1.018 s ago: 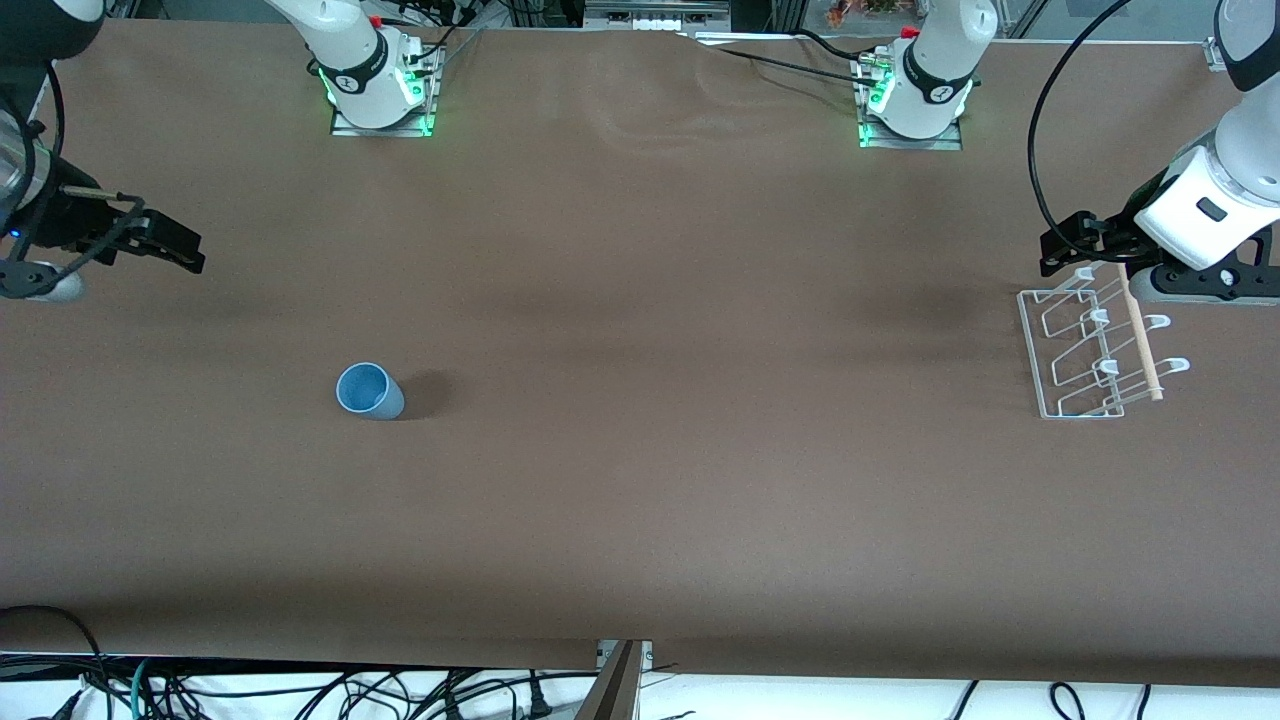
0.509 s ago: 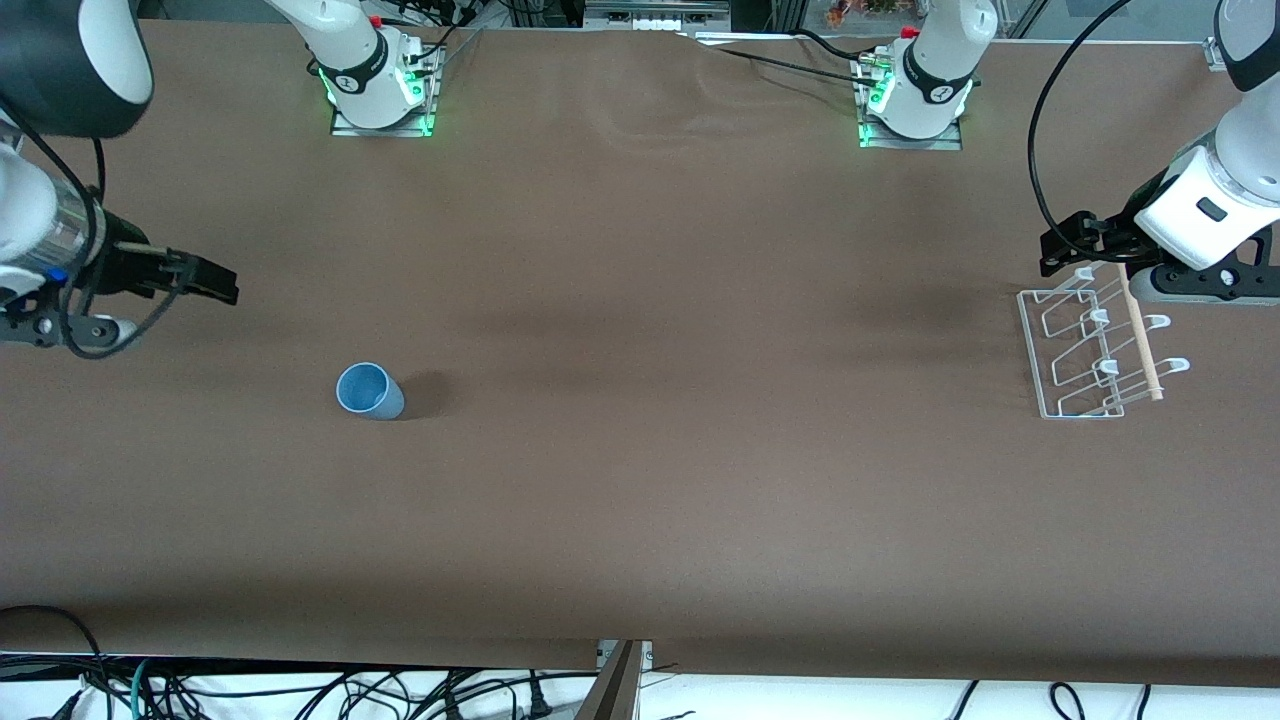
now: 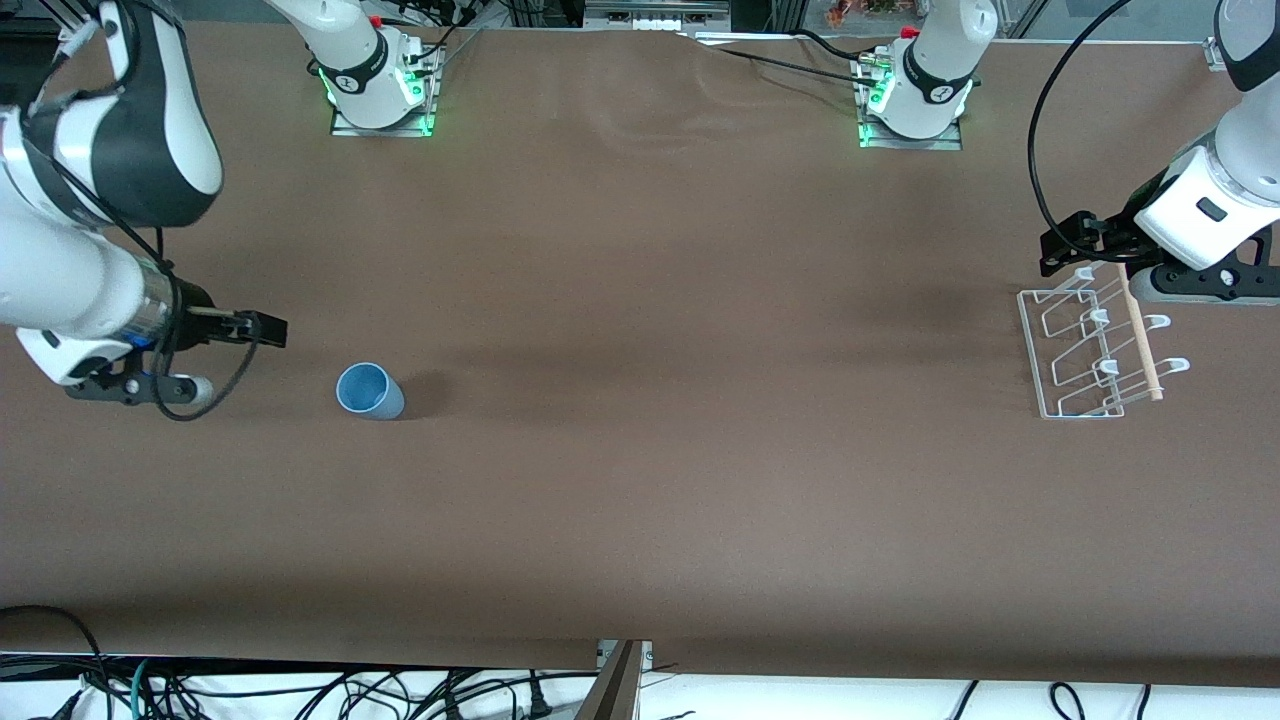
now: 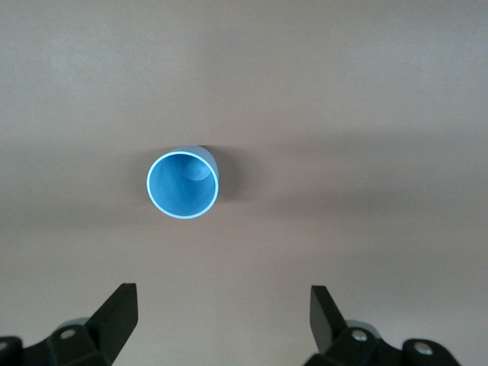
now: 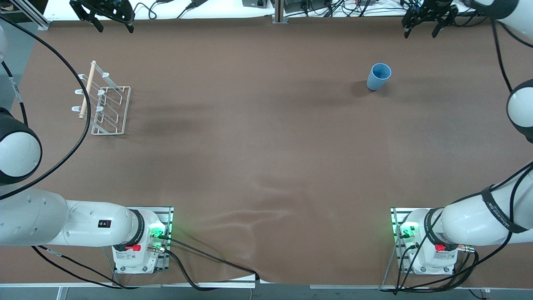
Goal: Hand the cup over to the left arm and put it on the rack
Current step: 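Move the right gripper toward the light blue cup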
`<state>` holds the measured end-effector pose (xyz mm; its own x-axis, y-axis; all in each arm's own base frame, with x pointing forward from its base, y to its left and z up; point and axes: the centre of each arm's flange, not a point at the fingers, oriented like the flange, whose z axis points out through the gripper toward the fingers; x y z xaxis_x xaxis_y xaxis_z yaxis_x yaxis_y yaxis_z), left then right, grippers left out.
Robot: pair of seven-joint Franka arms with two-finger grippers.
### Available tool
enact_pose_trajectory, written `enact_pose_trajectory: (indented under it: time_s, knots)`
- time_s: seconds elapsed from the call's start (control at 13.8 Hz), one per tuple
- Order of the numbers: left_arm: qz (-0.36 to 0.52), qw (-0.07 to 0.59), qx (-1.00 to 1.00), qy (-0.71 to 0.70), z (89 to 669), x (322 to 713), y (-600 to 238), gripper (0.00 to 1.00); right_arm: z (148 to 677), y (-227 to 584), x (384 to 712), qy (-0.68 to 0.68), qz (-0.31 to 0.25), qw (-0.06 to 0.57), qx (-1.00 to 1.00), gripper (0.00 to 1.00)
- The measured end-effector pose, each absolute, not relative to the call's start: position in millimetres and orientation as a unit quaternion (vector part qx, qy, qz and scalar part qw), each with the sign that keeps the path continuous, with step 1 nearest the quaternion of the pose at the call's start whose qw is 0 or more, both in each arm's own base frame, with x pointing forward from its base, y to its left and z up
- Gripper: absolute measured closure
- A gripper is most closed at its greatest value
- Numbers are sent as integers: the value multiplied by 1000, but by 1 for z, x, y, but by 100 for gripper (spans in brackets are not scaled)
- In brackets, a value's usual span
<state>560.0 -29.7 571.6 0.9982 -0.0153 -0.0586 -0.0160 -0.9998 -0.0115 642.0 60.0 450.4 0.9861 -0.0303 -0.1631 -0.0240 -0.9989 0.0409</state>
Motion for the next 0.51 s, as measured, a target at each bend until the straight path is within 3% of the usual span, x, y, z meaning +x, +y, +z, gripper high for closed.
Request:
enact_pose_trajectory:
  time_s: [0.51]
  knots:
    - [30, 6, -1000, 8, 572, 560, -30, 0, 344, 69, 665, -7, -116, 22, 993, 0]
